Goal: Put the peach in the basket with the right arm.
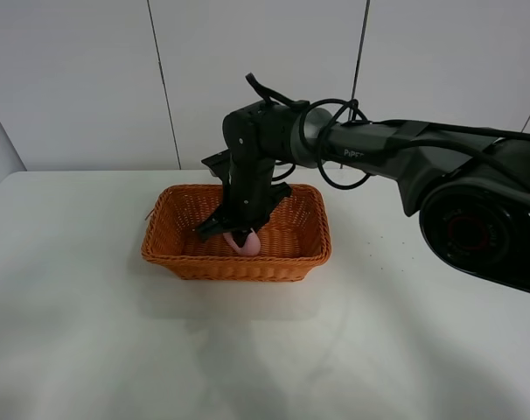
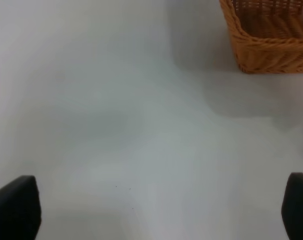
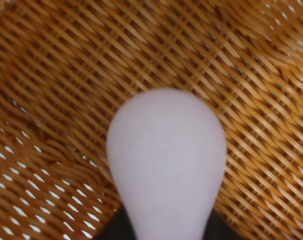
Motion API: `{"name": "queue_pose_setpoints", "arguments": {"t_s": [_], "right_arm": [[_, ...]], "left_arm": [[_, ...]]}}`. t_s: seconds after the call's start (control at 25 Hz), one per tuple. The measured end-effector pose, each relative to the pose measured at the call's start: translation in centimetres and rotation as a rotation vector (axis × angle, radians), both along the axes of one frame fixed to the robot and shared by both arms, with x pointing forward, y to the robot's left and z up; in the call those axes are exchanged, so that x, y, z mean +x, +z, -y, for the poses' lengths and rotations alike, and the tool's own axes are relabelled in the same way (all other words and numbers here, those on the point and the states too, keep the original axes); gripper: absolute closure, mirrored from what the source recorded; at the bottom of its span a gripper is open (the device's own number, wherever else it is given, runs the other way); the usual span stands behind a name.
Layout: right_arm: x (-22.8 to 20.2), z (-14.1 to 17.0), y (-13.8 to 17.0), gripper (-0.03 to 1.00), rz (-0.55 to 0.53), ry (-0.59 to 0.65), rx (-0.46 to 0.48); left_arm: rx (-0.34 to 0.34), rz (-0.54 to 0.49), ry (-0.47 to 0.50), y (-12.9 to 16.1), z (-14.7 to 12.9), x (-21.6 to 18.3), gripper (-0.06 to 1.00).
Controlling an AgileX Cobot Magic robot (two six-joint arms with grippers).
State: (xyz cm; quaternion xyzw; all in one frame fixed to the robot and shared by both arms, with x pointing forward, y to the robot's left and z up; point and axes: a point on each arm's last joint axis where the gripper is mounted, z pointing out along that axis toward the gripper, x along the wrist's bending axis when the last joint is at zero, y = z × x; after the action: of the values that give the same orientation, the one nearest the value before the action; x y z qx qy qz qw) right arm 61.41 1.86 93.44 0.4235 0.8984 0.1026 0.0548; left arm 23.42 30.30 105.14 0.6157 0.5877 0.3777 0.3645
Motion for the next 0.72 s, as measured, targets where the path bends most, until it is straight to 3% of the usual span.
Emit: {"name": "queue_pose_setpoints", "arguments": {"t_s": [0.16, 0.24, 0.4, 0.72], "right_arm": [[0.0, 0.0, 0.0, 0.45, -0.002, -0.021, 0.005], [0.1, -0.1, 0.3, 0.35, 0.003, -0.022, 0.009], [0.5, -0.4, 1.9, 0.30, 0.021, -0.022, 0.025], [1.5, -0.9, 9.8, 0.30, 0.159, -0.030, 0.123]], "left_arm": [[0.000, 0.000, 0.000, 0.0, 0.0, 0.0, -0.04], [0.000, 0.000, 0.000, 0.0, 0.0, 0.0, -0.04], [0.000, 0.000, 0.000, 0.0, 0.0, 0.0, -0.04], [0.000, 0.000, 0.000, 0.0, 0.0, 0.0, -0.04]]}}
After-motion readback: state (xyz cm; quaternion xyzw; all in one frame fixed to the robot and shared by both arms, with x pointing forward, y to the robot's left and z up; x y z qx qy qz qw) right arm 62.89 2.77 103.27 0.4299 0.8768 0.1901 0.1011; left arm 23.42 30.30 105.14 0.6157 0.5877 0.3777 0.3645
